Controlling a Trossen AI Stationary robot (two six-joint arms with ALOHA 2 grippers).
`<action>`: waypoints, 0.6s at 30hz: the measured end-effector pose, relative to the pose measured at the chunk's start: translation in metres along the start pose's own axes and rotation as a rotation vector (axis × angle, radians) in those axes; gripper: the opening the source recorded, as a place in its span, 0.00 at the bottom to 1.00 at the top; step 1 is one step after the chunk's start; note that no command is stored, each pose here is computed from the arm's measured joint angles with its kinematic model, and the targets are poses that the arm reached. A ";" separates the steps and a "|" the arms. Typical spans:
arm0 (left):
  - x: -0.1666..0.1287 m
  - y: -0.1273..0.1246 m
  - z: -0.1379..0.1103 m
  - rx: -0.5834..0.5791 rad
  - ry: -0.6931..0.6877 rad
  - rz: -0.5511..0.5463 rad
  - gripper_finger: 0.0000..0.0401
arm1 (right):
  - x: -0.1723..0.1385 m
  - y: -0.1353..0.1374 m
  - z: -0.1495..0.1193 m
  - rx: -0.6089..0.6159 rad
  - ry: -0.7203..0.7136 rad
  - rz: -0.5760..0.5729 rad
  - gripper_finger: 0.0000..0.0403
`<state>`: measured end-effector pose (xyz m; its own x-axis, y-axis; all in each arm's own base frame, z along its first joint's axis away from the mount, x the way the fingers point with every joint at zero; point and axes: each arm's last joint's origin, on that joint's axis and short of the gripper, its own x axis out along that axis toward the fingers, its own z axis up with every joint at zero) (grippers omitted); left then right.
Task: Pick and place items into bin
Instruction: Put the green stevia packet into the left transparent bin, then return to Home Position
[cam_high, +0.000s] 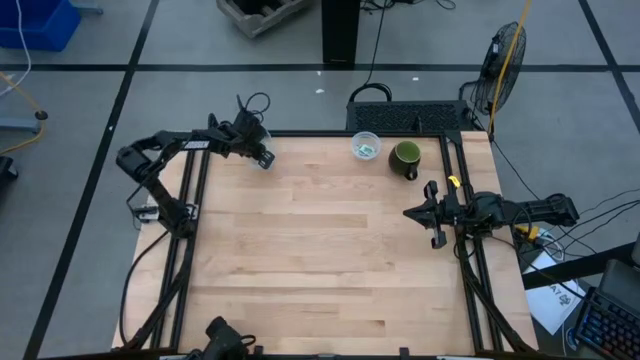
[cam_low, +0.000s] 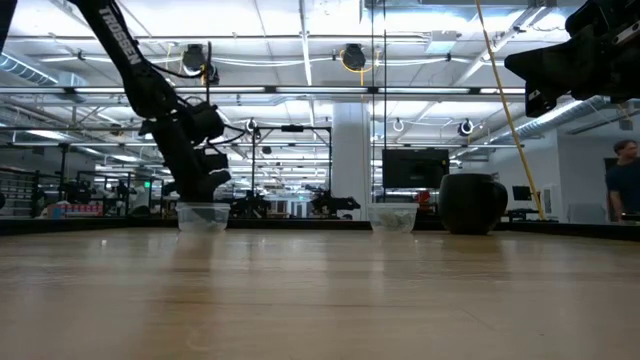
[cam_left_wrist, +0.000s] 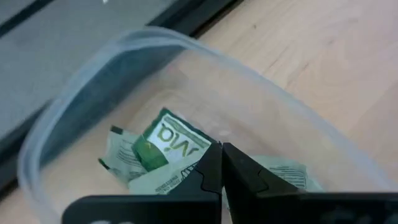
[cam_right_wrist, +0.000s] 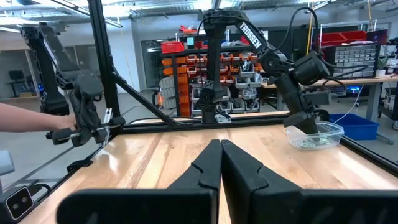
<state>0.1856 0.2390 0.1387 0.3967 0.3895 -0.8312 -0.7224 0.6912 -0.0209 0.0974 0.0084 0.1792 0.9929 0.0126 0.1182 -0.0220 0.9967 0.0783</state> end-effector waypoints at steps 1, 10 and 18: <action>0.002 0.000 -0.001 -0.006 0.004 0.000 0.02 | 0.000 0.000 0.000 0.000 0.000 0.000 0.01; -0.015 0.001 0.006 -0.009 -0.042 0.073 0.22 | 0.000 0.000 0.000 0.000 0.000 0.000 0.01; -0.059 -0.004 0.014 0.001 -0.133 0.044 0.32 | 0.000 0.000 0.000 0.000 0.000 0.000 0.01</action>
<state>0.1731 0.2214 0.1954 0.4362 0.4966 -0.7504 -0.7400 0.6724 0.0148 0.0974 0.0084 0.1792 0.9929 0.0129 0.1184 -0.0223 0.9967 0.0783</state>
